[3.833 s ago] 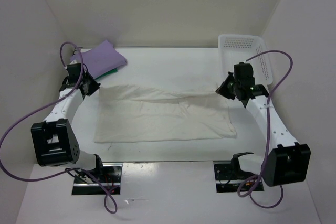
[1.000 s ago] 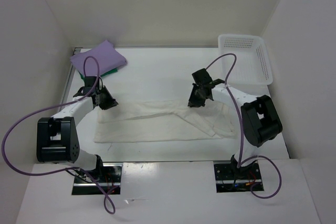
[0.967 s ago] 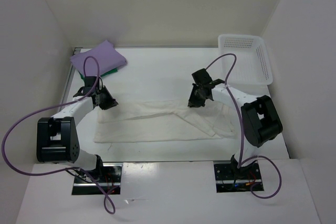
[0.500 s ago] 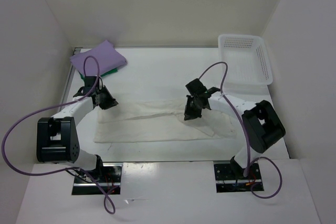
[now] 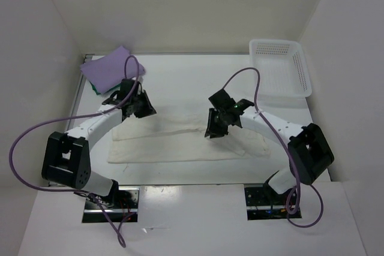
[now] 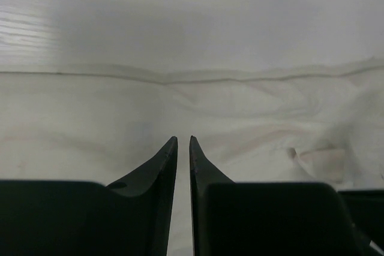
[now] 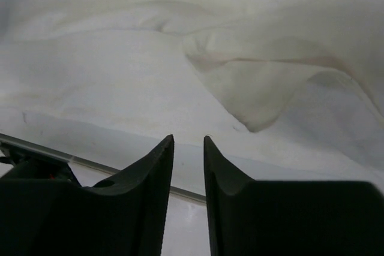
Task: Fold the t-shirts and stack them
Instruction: Fold the other side of the tshirt into a rectangle
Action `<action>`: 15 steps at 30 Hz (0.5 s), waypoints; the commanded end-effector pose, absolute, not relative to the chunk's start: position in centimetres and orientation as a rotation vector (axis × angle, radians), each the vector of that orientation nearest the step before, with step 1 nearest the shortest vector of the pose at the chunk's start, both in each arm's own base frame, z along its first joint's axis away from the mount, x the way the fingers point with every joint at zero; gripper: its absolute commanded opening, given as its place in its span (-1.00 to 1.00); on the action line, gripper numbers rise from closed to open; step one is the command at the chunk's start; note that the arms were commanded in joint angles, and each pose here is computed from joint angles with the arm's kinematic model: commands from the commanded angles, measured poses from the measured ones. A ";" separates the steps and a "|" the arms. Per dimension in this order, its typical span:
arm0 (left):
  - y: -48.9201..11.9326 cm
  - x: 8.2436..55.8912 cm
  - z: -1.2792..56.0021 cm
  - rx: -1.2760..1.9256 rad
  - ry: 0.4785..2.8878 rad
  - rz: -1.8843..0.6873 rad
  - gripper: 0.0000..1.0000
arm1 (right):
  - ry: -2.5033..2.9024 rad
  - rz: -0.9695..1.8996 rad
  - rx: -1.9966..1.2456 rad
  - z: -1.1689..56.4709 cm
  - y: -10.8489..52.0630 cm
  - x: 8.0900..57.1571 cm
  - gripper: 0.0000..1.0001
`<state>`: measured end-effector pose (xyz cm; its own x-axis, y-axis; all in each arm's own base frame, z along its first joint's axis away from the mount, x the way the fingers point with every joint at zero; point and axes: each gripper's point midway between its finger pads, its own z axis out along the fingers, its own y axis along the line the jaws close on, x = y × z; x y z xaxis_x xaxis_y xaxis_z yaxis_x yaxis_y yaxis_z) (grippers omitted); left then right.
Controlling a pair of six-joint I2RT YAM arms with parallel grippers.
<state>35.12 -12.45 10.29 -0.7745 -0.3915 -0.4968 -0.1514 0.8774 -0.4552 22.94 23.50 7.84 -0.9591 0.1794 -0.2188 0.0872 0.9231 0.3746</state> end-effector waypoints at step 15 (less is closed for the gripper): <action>-19.8 33.2 8.6 -0.179 2.518 -0.637 -0.17 | 2.706 0.335 0.242 8.7 19.3 25.7 0.08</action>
